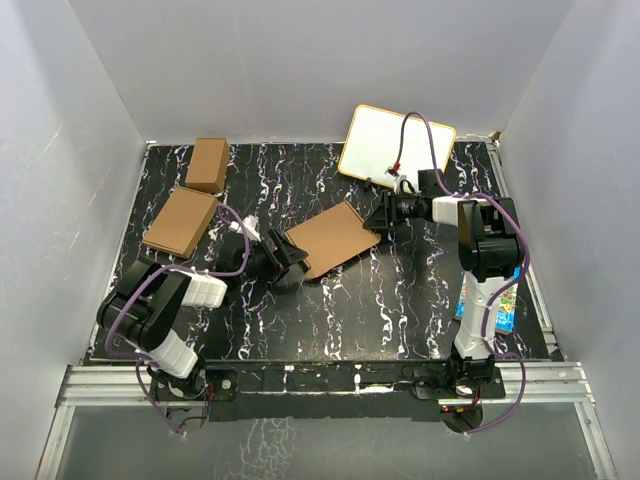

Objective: Fold the paper box

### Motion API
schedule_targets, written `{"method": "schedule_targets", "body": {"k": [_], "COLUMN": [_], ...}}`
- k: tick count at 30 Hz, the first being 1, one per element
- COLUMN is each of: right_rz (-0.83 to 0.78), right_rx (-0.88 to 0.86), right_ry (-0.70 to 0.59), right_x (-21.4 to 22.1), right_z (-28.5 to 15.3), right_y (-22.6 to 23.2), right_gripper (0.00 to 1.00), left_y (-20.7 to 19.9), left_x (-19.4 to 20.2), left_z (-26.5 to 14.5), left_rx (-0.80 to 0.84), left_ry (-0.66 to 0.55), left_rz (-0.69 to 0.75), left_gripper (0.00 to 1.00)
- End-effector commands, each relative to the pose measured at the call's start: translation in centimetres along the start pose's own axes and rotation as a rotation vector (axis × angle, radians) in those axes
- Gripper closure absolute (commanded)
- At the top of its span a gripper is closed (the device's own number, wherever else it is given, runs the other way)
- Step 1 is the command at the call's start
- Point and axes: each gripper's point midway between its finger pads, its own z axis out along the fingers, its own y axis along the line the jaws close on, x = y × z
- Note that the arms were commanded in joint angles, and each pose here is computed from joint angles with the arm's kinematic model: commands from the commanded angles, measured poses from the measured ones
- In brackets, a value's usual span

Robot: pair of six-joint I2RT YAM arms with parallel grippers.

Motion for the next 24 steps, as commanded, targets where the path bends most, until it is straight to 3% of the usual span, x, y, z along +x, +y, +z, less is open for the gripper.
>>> {"method": "schedule_targets", "body": {"k": [1, 9, 24], "right_rz": [-0.015, 0.057, 0.177], "right_rx": [-0.001, 0.039, 0.057], "right_ry": [-0.034, -0.083, -0.1], "right_x": [-0.8, -0.6, 0.9], "right_z": [-0.8, -1.9, -3.1], "right_y": [0.8, 0.6, -1.6], "right_gripper": [0.69, 0.8, 0.83], "left_y": [0.8, 1.7, 0.2], "left_x": [0.1, 0.2, -1.3], "left_z": [0.4, 0.9, 3.6], "left_rx": [-0.038, -0.068, 0.007], "left_ry": [0.015, 0.009, -0.05], "left_rz": [0.011, -0.022, -0.11], "left_gripper": [0.06, 0.06, 0.05]}}
